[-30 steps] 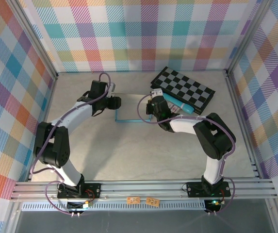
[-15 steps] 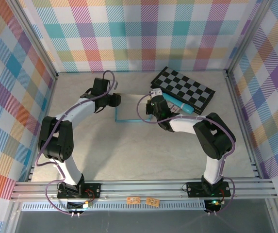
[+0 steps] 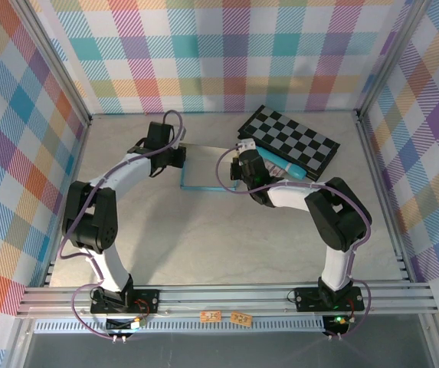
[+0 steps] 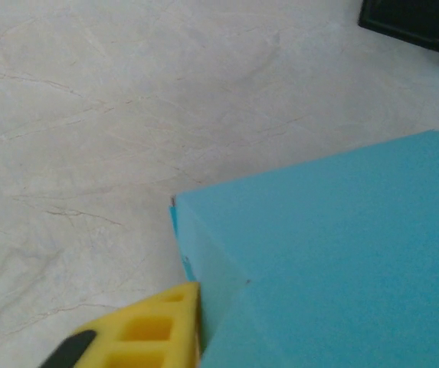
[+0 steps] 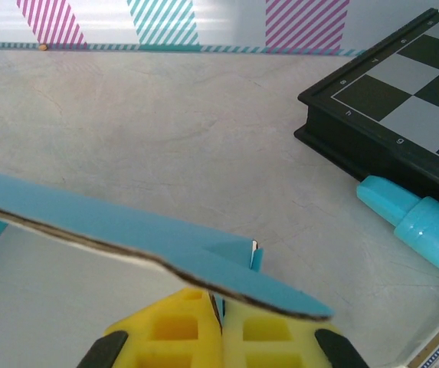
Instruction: Fold the paper box
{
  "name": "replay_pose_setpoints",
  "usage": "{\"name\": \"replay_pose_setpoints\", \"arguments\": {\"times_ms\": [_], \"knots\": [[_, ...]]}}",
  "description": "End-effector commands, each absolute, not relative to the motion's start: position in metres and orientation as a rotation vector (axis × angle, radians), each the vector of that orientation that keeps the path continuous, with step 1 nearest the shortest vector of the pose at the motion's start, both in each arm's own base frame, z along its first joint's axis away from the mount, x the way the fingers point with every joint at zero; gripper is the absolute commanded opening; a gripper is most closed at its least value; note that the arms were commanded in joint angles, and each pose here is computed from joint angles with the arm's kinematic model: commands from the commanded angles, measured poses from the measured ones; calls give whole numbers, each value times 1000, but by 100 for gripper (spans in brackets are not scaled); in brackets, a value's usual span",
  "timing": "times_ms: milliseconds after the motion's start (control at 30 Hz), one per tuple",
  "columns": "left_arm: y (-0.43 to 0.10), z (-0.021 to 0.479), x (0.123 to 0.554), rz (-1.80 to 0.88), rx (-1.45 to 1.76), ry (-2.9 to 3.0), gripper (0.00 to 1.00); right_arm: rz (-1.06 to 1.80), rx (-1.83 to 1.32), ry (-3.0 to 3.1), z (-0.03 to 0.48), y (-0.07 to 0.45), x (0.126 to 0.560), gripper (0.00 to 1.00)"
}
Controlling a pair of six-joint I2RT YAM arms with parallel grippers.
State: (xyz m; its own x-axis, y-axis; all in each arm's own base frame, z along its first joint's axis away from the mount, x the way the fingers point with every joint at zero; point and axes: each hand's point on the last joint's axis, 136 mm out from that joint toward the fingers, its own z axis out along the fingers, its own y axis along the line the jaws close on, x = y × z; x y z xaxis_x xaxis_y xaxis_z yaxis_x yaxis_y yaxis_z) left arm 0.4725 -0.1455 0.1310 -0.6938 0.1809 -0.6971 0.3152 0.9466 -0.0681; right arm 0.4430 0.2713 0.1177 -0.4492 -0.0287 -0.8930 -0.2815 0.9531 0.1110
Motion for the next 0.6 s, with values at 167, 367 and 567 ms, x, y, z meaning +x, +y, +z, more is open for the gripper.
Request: {"name": "replay_pose_setpoints", "arguments": {"times_ms": [167, 367, 567], "knots": [[-152, 131, 484, -281, 350, 2322, 0, 265, -291, 2186, 69, 269, 427, 0], [-159, 131, 482, -350, 344, 2322, 0, 254, -275, 2190, 69, 266, 428, 0], [-164, 116, 472, -474, 242, 2348, 0, 257, -265, 2192, 64, 267, 430, 0]]}}
